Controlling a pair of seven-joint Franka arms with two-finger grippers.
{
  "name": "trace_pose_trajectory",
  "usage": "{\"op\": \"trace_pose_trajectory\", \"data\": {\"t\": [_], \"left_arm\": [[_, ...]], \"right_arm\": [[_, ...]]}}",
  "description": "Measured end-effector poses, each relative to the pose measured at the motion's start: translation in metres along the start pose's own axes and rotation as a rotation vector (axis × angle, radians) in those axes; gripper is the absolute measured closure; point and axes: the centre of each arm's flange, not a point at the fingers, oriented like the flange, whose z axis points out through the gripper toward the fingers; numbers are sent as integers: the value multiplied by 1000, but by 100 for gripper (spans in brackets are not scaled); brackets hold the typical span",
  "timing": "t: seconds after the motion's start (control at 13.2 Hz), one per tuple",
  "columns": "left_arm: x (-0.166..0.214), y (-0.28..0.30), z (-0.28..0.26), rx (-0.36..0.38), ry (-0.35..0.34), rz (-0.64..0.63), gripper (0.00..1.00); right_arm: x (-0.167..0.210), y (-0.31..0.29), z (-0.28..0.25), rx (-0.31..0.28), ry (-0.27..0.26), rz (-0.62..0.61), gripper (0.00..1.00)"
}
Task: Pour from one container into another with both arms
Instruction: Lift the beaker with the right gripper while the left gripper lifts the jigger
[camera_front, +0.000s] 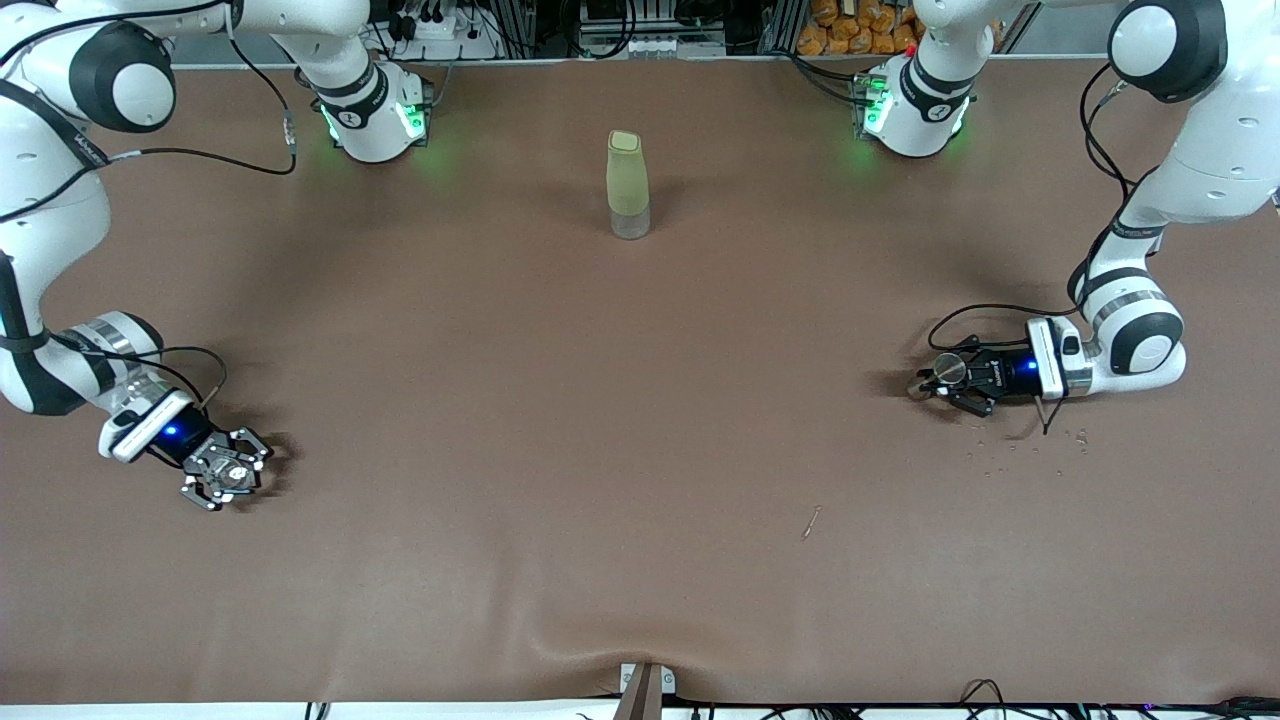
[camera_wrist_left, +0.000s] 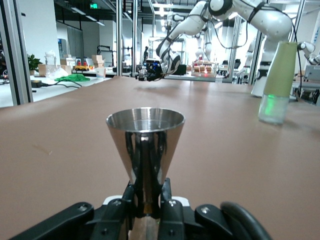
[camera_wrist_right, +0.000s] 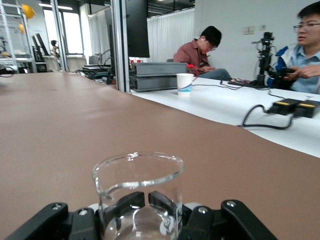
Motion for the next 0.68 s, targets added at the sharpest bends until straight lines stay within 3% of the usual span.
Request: {"op": "trace_pose_trajectory", "data": {"t": [0.3,0.68], "left_arm": [[31,-21,38,3,52,7,79],[72,-46,79,31,6,24,79]], "right_arm": [[21,-15,54,68,59,63,88],[82,-18,121,156,116,77,88]]}}
